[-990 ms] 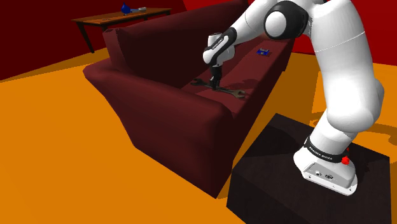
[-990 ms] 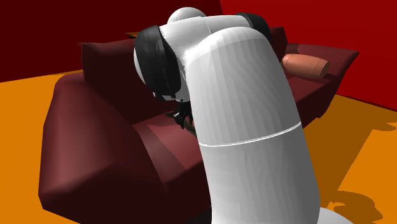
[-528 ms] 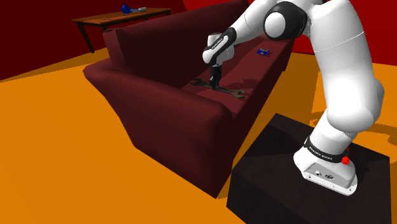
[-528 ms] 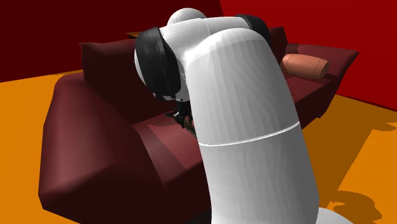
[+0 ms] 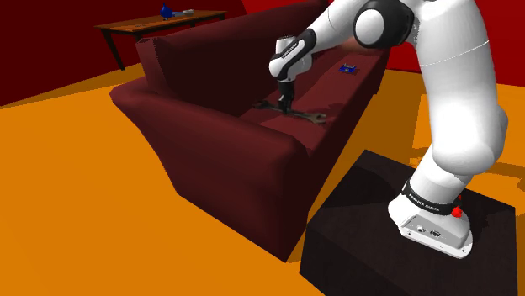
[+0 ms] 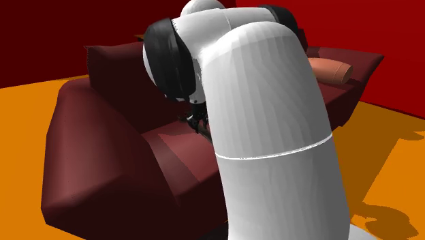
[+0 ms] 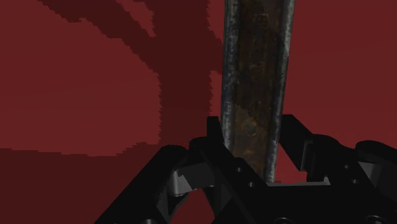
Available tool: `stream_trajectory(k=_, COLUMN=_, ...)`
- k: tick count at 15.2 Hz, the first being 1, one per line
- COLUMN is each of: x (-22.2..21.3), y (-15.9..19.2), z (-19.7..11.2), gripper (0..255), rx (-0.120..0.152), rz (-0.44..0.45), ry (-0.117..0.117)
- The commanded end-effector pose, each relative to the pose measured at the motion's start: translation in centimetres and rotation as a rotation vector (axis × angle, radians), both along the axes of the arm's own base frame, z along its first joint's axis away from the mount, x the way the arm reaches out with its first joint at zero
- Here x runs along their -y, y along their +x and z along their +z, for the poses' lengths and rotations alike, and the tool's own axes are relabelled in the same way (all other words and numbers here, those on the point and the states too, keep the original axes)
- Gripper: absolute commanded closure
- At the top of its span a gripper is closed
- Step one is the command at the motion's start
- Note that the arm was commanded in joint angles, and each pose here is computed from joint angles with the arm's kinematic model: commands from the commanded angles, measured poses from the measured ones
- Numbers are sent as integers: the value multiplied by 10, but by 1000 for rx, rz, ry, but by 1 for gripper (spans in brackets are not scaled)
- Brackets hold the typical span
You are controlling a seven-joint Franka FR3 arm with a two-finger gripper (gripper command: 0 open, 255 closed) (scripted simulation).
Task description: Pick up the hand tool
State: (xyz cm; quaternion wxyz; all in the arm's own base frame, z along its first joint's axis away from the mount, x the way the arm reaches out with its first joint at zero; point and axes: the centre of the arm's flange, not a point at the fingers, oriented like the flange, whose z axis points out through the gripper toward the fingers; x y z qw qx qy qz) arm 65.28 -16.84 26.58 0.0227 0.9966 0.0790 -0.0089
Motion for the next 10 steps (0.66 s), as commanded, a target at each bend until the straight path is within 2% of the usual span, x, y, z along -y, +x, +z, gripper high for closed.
stream_trajectory(k=1, x=-1, y=-1, z=10, gripper=255, rx=0, rz=0, ry=0)
stream_trajectory(k=8, x=-1, y=-1, z=47, gripper=255, rx=0, rz=0, ry=0)
stream_trajectory(k=10, x=-1, y=-1, z=48, gripper=255, rx=0, rz=0, ry=0)
